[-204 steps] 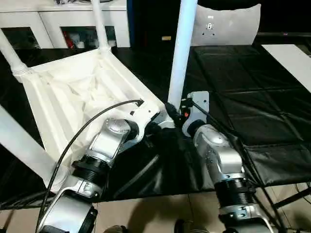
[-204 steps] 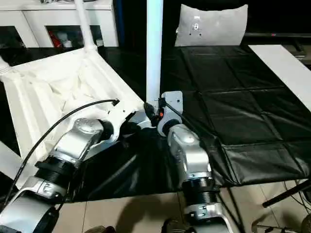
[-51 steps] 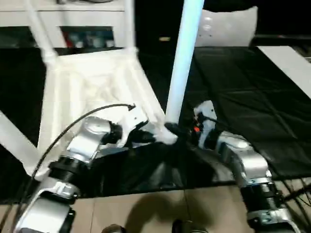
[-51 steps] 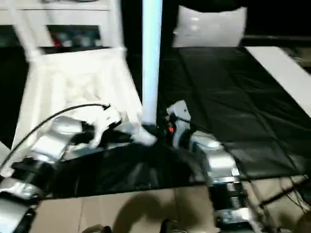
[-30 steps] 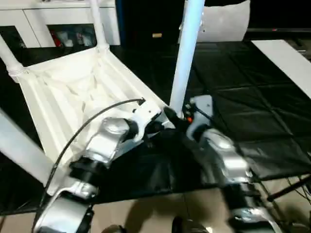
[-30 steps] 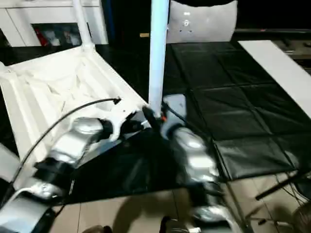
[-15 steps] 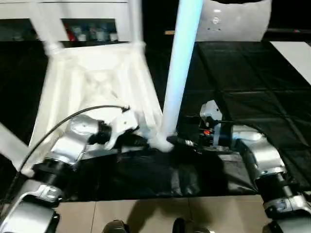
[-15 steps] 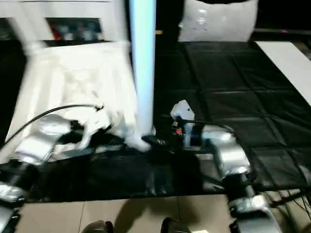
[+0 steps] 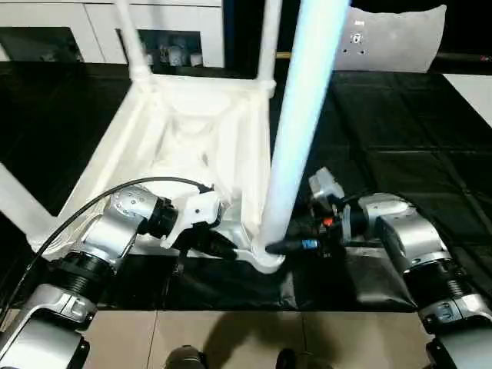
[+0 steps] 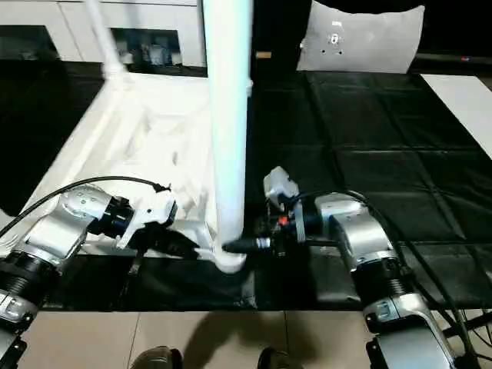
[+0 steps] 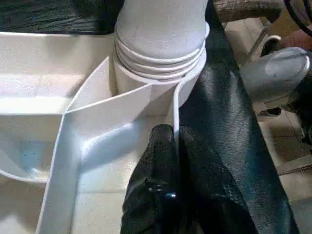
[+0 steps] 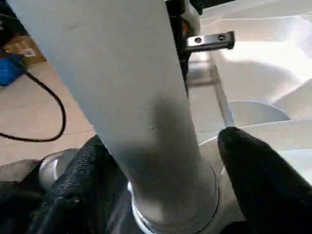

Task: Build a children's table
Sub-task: Rotate leg to tighten

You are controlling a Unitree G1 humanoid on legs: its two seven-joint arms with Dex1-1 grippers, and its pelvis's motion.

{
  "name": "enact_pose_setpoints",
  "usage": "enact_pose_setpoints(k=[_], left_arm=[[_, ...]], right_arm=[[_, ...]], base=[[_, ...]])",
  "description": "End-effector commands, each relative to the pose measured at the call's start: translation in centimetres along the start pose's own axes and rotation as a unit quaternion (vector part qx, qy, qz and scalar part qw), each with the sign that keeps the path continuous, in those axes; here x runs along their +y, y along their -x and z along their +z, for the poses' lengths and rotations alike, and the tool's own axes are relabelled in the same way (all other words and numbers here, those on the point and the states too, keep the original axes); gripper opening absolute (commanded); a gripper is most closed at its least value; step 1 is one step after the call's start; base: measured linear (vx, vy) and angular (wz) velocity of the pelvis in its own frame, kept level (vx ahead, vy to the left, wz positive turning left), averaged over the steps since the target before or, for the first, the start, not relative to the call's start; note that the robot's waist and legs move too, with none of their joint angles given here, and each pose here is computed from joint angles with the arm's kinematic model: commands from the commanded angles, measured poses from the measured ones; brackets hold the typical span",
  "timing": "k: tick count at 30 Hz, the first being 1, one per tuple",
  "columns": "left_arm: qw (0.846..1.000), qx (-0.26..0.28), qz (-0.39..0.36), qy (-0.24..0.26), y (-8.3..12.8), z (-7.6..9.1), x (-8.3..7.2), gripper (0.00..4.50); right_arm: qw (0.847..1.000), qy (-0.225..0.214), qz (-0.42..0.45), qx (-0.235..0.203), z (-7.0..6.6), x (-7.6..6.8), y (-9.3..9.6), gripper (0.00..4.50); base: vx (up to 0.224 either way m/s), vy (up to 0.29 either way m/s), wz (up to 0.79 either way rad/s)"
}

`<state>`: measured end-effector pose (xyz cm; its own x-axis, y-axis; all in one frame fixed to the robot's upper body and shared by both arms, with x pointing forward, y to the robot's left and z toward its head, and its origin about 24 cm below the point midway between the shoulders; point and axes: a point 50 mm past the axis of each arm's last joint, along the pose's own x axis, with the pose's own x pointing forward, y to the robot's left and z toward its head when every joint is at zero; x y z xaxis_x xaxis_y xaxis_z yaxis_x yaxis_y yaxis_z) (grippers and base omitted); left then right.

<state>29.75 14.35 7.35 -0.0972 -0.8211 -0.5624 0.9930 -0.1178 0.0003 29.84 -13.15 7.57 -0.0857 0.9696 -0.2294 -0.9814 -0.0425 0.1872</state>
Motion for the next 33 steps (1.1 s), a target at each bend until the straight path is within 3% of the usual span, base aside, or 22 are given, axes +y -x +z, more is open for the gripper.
enact_pose_setpoints(k=[1, 10, 16, 21, 26, 28, 30, 33], left_arm=[[0.999, -0.001, -0.042, -0.019, -0.8, 0.7, -0.3, 0.00], [0.999, -0.005, -0.035, -0.013, -0.9, 0.4, -0.3, 0.00], [1.000, -0.015, -0.022, 0.002, -1.0, 0.4, -0.3, 0.00], [0.997, -0.037, 0.057, 0.037, -2.1, 1.3, 0.6, 0.00], [0.985, -0.066, 0.136, 0.080, -3.8, 2.6, 2.0, 0.00], [0.973, -0.071, 0.194, 0.101, -4.7, 3.3, 2.9, 0.00], [0.967, -0.074, 0.218, 0.109, -4.9, 3.5, 3.3, 0.00], [0.947, -0.082, 0.281, 0.132, -5.4, 4.2, 4.2, 0.00]], right_arm=[[1.000, 0.002, 0.011, 0.003, 0.4, 0.0, 0.3, 3.06], [0.999, -0.010, 0.035, 0.004, 0.3, 0.2, 0.1, 2.34], [0.999, -0.021, 0.036, -0.014, 0.2, 0.5, -0.3, 2.15], [0.995, -0.029, -0.056, -0.071, -0.2, 0.7, -3.0, 2.13], [0.978, -0.053, -0.179, -0.097, -0.4, -0.2, -5.9, 2.10], [0.961, -0.073, -0.241, -0.114, -0.1, -0.6, -7.4, 2.07], [0.954, -0.079, -0.263, -0.117, 0.0, -0.7, -7.8, 2.06], [0.930, -0.102, -0.327, -0.132, 0.3, -1.3, -9.0, 2.06]], base=[[0.000, 0.000, 0.00], [0.000, 0.000, 0.00], [0.000, 0.000, 0.00], [0.000, 0.000, 0.00], [-0.055, -0.005, -0.08], [0.000, 0.000, 0.00], [0.000, 0.000, 0.00], [0.000, 0.000, 0.00]])
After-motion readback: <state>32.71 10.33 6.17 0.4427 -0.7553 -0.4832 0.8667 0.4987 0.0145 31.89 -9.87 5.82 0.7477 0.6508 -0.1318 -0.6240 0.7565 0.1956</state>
